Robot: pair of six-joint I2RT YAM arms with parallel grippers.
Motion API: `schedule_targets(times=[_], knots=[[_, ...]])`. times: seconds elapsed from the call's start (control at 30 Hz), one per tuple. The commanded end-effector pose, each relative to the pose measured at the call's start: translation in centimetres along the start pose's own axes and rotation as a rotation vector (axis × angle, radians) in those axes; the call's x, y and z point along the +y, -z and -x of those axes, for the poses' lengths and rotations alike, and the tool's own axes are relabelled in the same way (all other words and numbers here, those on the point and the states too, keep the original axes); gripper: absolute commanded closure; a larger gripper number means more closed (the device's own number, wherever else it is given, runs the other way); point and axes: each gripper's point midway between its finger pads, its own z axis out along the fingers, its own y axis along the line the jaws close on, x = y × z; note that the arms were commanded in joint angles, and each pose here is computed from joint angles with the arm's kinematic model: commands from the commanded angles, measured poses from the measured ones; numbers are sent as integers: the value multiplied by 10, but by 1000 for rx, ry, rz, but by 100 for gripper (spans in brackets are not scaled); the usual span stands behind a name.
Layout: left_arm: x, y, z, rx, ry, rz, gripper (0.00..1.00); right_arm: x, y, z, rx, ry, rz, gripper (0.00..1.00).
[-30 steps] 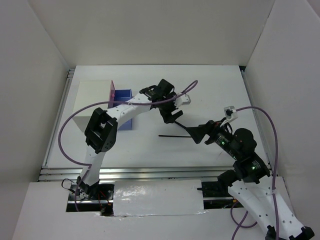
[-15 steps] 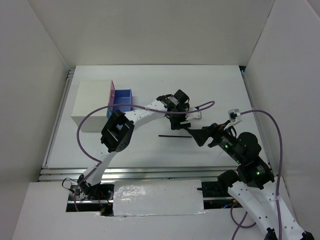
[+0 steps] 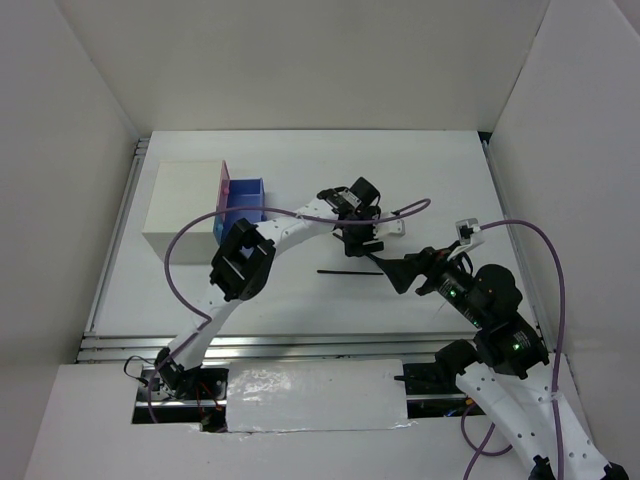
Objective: Organize the makeup
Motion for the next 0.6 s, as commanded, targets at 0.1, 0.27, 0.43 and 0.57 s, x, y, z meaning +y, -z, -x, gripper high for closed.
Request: schedule_targets(times=[0.1, 0.27, 0.43, 0.57], knots=[[-6, -7, 4, -20, -20, -54, 27, 7, 6, 14, -47, 30, 13, 0], [-6, -12, 3, -19, -8, -57, 34, 6, 6, 14, -49, 35, 10, 0], [-5, -21, 1, -6, 16, -63, 37, 4, 8, 15, -56, 39, 0, 0], [-6, -29, -3, 0, 34, -75, 40, 3, 9, 16, -63, 40, -9, 0]])
